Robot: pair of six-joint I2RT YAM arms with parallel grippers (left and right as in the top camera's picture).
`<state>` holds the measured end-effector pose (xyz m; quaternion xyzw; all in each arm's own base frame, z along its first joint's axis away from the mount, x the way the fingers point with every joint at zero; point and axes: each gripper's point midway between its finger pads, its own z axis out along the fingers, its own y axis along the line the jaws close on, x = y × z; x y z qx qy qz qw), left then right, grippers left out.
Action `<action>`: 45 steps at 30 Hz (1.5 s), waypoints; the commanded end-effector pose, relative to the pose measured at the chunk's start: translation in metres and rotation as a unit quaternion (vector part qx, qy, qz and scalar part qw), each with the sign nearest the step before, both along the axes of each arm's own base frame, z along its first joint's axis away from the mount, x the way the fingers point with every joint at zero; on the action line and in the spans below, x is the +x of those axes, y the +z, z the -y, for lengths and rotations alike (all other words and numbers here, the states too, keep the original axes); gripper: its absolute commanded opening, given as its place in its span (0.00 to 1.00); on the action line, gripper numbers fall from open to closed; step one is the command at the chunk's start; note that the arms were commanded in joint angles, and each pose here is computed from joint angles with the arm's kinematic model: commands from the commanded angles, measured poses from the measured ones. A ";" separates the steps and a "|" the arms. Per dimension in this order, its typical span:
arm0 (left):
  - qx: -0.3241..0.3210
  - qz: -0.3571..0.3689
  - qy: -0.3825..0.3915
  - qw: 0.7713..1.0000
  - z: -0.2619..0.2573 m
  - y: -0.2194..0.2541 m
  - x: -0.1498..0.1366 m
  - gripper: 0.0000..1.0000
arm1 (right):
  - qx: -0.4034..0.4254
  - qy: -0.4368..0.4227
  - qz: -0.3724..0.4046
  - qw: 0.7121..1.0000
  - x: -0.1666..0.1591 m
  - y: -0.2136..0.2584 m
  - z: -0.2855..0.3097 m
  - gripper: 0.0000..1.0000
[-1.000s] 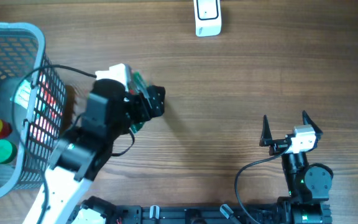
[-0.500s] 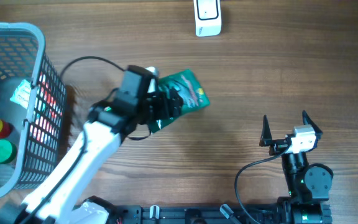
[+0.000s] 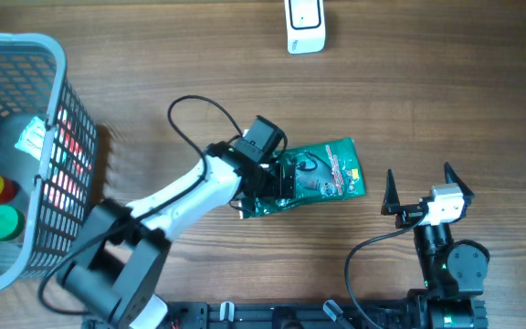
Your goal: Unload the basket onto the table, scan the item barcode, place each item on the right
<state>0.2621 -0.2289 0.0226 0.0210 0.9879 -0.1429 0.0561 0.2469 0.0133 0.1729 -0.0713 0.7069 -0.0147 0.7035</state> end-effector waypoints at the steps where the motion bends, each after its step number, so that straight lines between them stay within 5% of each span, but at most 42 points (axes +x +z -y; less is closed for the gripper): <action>1: 0.044 -0.008 -0.006 0.999 -0.010 -0.024 0.000 1.00 | -0.005 -0.002 0.006 1.000 -0.001 0.003 0.000 1.00; 9: 0.099 -0.062 -0.034 0.993 -0.029 -0.060 -0.019 1.00 | -0.005 -0.002 0.007 1.000 -0.001 0.003 0.000 1.00; 16: 0.262 -0.065 -0.028 0.963 -0.093 -0.058 -0.030 1.00 | -0.004 -0.002 0.006 1.000 -0.001 0.003 0.000 1.00; 23: 0.292 -0.067 -0.031 0.953 -0.106 -0.054 -0.033 1.00 | -0.005 -0.002 0.007 1.000 -0.001 0.003 0.000 1.00; 31: 0.444 -0.037 0.009 0.895 -0.163 -0.025 -0.033 1.00 | -0.005 -0.002 0.007 1.000 -0.001 0.003 0.000 1.00; 45: 0.439 -0.028 0.040 0.897 -0.161 -0.023 -0.029 1.00 | -0.005 -0.002 0.006 1.000 -0.001 0.003 0.000 1.00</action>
